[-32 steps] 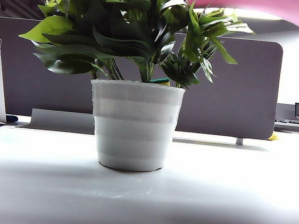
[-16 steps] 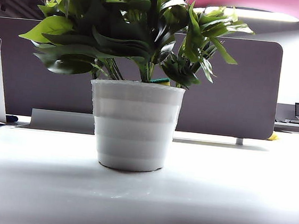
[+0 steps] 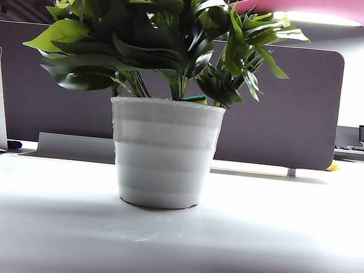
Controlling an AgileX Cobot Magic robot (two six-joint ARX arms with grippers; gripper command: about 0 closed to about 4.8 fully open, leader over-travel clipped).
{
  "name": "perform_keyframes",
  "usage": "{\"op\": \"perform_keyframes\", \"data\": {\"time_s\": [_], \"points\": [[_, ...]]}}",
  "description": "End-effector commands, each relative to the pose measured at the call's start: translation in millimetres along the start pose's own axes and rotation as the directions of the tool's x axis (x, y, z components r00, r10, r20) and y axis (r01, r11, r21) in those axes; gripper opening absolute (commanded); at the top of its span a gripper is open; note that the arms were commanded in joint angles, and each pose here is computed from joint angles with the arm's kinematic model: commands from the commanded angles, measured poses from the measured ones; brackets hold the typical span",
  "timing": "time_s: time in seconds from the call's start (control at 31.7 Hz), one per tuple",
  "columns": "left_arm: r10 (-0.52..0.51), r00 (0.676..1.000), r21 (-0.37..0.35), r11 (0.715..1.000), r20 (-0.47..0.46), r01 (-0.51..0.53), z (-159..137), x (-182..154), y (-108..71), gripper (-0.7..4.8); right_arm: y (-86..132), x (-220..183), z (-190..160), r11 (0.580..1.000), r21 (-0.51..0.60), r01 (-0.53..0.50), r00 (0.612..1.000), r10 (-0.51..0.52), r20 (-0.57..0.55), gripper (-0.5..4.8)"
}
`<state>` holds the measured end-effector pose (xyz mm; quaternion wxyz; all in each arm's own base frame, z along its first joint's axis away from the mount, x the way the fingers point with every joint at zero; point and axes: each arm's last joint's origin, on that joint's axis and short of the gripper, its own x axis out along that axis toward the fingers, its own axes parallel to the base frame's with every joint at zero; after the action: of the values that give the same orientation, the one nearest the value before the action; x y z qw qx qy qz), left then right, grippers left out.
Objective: Pick up the watering can from the table, water the potted plant, and put the can back.
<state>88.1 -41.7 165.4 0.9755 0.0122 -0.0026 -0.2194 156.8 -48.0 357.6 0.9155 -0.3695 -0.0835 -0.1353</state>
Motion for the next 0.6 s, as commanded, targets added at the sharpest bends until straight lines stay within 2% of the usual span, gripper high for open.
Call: {"op": "perform_keyframes", "data": {"time_s": [0.03, 0.6], "points": [[-0.002, 1.0, -0.003, 1.0, 0.006, 0.002, 0.8, 0.0, 0.1, -0.05, -14.7, -3.3, 17.7, 0.994, 0.009, 0.108, 0.987, -0.109, 0.121, -0.06], [-0.002, 1.0, -0.003, 1.0, 0.006, 0.002, 0.8, 0.0, 0.1, -0.05, -27.9, -0.9, 32.8, 0.991, -0.029, 0.129, 0.982, -0.124, 0.142, -0.06]]}}
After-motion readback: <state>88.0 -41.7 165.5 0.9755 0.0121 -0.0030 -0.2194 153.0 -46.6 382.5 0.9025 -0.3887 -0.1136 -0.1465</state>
